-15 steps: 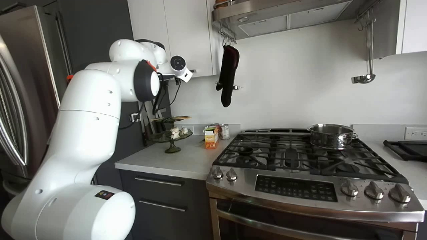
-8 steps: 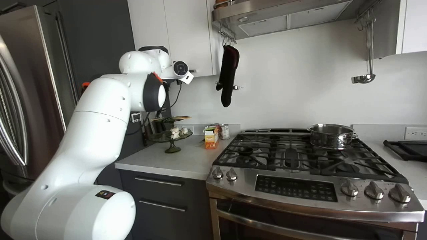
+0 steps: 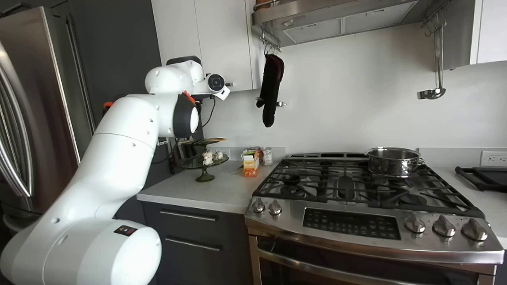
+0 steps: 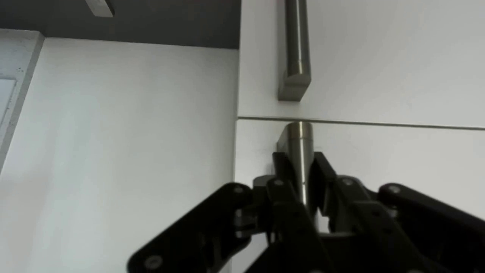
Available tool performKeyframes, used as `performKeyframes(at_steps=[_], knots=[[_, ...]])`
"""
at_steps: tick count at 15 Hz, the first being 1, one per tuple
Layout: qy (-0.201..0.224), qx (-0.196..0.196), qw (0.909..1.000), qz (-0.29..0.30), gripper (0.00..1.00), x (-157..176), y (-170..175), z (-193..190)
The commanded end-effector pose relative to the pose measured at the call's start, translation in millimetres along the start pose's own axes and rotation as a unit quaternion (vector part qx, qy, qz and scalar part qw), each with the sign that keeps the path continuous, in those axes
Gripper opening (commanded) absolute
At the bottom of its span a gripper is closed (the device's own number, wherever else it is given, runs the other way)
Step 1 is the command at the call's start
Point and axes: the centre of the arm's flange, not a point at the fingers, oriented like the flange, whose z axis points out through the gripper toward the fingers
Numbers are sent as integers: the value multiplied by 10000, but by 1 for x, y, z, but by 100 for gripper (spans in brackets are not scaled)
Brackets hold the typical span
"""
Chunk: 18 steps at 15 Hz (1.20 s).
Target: Open the right door of the top drawer
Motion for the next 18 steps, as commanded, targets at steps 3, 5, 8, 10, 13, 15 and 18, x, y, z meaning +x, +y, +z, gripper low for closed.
performKeyframes(at_steps=[3,5,8,10,13,15,18], knots=[[-235,-239,9989,326,5,-13,-13,-1],[-392,-315,9974,510,5,-23,-19,-13],[-479,-474,9960,588,5,-40,-25,-36],[-516,-561,9952,608,5,-49,-26,-52],[-575,-599,9946,619,5,-64,-25,-83],[-584,-600,9948,573,5,-67,-26,-103],[-642,-600,9948,511,5,-67,-24,-132]])
